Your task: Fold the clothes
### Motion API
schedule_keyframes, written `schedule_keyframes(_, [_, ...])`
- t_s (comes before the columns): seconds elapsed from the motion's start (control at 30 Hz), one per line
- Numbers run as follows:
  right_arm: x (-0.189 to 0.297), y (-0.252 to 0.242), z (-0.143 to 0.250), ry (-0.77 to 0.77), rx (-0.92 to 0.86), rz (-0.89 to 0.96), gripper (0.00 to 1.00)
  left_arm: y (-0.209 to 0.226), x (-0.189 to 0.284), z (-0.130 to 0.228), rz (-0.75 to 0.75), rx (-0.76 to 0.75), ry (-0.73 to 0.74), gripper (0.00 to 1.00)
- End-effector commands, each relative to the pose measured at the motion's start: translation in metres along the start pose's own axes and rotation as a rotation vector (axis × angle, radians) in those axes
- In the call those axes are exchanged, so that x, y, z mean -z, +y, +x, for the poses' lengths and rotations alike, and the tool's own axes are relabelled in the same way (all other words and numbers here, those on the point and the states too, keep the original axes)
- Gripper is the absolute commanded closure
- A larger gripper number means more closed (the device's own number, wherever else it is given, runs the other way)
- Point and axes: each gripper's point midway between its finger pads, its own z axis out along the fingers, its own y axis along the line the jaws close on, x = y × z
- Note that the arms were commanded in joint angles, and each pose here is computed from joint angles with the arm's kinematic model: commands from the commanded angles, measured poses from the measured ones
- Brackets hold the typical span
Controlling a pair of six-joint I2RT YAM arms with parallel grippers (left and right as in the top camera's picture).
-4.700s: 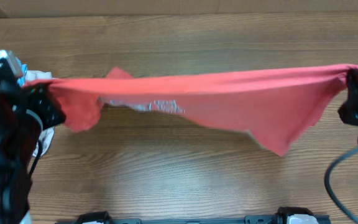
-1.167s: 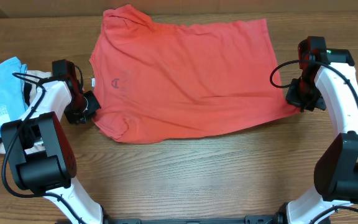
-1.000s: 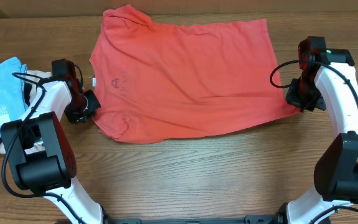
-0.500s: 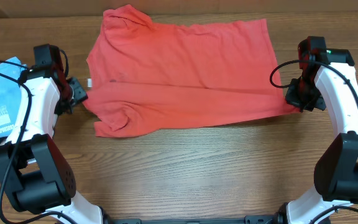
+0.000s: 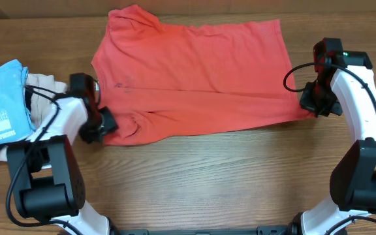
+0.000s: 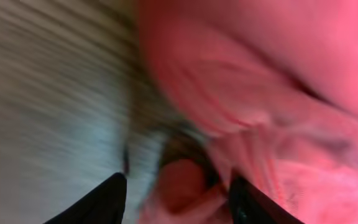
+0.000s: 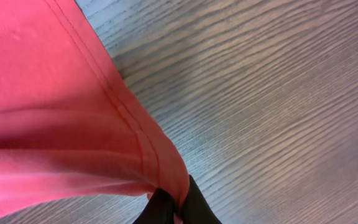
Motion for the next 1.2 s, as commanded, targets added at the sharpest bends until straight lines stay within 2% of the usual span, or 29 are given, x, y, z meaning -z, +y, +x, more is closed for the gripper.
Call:
schedule_keyframes(0.0, [0.004,-0.005,-0.002,-0.016,-0.022,0.000,0.96,-0.017,-0.011,0.012,0.048,-0.053,-0.004,0.45])
schedule_keyframes(0.07, [0.004,-0.005,-0.002,-0.017,-0.023,0.000,0.96,-0.019,-0.012,0.016,0.046,-0.061,0.006,0.56])
schedule_keyframes(0.13, [0.004,-0.005,-0.002,-0.017,-0.023,0.000,0.96,-0.023,-0.011,0.031,0.069,-0.066,0.069,0.79])
schedule_keyframes(0.17, [0.004,-0.005,-0.002,-0.016,-0.022,0.000,0.96,-0.026,-0.010,0.042,0.093,-0.063,0.117,0.94])
schedule_keyframes(0.2, [0.004,-0.005,-0.002,-0.016,-0.022,0.000,0.96,-0.029,-0.008,0.053,0.117,-0.058,0.169,0.96])
schedule_keyframes(0.3, [0.004,-0.005,-0.002,-0.016,-0.022,0.000,0.96,-0.045,0.013,0.106,0.271,-0.065,0.420,0.96])
schedule_keyframes(0.4, [0.004,-0.005,-0.002,-0.016,-0.019,0.000,0.96,-0.073,0.043,0.138,0.522,-0.152,0.571,0.96])
schedule_keyframes(0.5, [0.004,-0.005,-0.002,-0.016,-0.018,0.000,0.96,-0.088,0.068,0.154,0.679,-0.175,0.653,0.96])
schedule_keyframes(0.53, [0.004,-0.005,-0.002,-0.016,-0.015,0.000,0.96,-0.089,0.079,0.164,0.723,-0.190,0.696,0.88])
schedule_keyframes(0.57, [0.004,-0.005,-0.002,-0.016,-0.015,0.000,0.96,-0.086,0.085,0.171,0.727,-0.213,0.724,0.75])
schedule_keyframes(0.8, [0.004,-0.005,-0.003,-0.020,-0.016,-0.002,0.96,-0.086,0.085,0.188,0.689,-0.296,0.762,0.74])
schedule_keyframes(0.93, [0.004,-0.005,-0.003,-0.020,-0.017,-0.002,0.96,-0.066,0.057,0.178,0.493,-0.324,0.692,0.74])
schedule_keyframes(1.0, [0.004,-0.005,-0.003,-0.019,-0.016,-0.002,0.96,-0.053,0.038,0.163,0.354,-0.289,0.622,0.74])
schedule_keyframes(1.07, [0.004,-0.005,-0.003,-0.019,-0.016,-0.001,0.96,-0.054,0.032,0.154,0.334,-0.277,0.582,0.75])
schedule_keyframes(1.17, [0.004,-0.005,-0.003,-0.020,-0.017,-0.001,0.96,-0.058,0.035,0.156,0.362,-0.268,0.593,0.90])
